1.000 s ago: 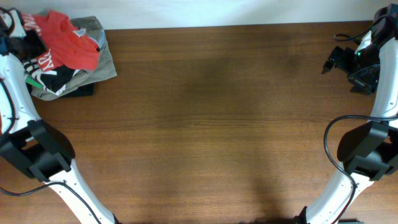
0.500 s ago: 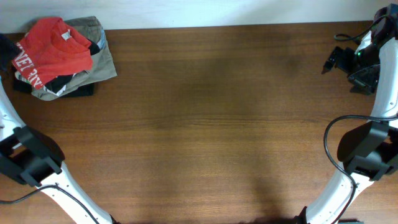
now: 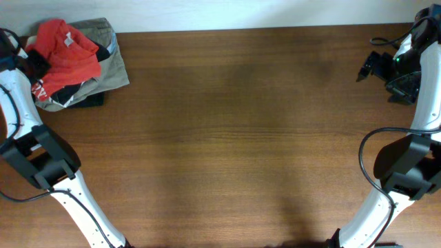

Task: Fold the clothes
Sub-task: 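Release the bundle and press it flat on the stack with the left gripper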

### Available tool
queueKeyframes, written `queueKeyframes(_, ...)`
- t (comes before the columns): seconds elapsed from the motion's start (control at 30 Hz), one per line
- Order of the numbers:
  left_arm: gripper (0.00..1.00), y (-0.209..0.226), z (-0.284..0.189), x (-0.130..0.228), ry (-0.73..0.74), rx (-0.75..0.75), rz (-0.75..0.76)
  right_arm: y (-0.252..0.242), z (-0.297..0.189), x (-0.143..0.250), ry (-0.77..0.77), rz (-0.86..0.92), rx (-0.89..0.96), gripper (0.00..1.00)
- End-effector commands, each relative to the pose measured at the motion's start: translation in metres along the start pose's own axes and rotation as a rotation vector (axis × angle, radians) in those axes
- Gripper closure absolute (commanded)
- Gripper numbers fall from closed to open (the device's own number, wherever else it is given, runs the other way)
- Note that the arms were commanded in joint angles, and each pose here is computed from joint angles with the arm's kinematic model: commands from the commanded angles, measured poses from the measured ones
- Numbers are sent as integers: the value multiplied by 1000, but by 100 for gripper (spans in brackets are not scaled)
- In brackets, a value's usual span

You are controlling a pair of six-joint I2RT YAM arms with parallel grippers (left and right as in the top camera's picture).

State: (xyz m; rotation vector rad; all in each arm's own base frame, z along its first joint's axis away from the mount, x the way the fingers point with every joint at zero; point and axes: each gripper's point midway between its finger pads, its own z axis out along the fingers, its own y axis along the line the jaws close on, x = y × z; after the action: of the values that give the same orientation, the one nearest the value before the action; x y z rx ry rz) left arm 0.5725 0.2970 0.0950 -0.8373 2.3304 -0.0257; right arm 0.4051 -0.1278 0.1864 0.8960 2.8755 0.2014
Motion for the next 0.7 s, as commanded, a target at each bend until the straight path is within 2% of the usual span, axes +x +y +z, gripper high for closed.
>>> queueKeyframes(0.0,99,-19,-50,-37,-92,72,35,2,-2,-1,-7,-12,-8,1)
queueKeyframes(0.07,99,-37,-83,-59,-167,118,53,2,-2,-1,-7,-12,-8,1)
queueKeyframes(0.17,99,-57,-100,-61,-179,142,75,2,-2,-1,-7,-12,-8,1)
queueKeyframes(0.37,99,-96,-59,-15,-85,105,176,2,-2,-1,-7,-12,-8,1)
queueKeyframes(0.53,99,-103,-12,32,34,93,202,2,-2,-1,-7,-12,-8,1)
queueKeyframes(0.67,99,-106,-12,42,66,95,228,2,-2,-1,-7,-12,-8,1)
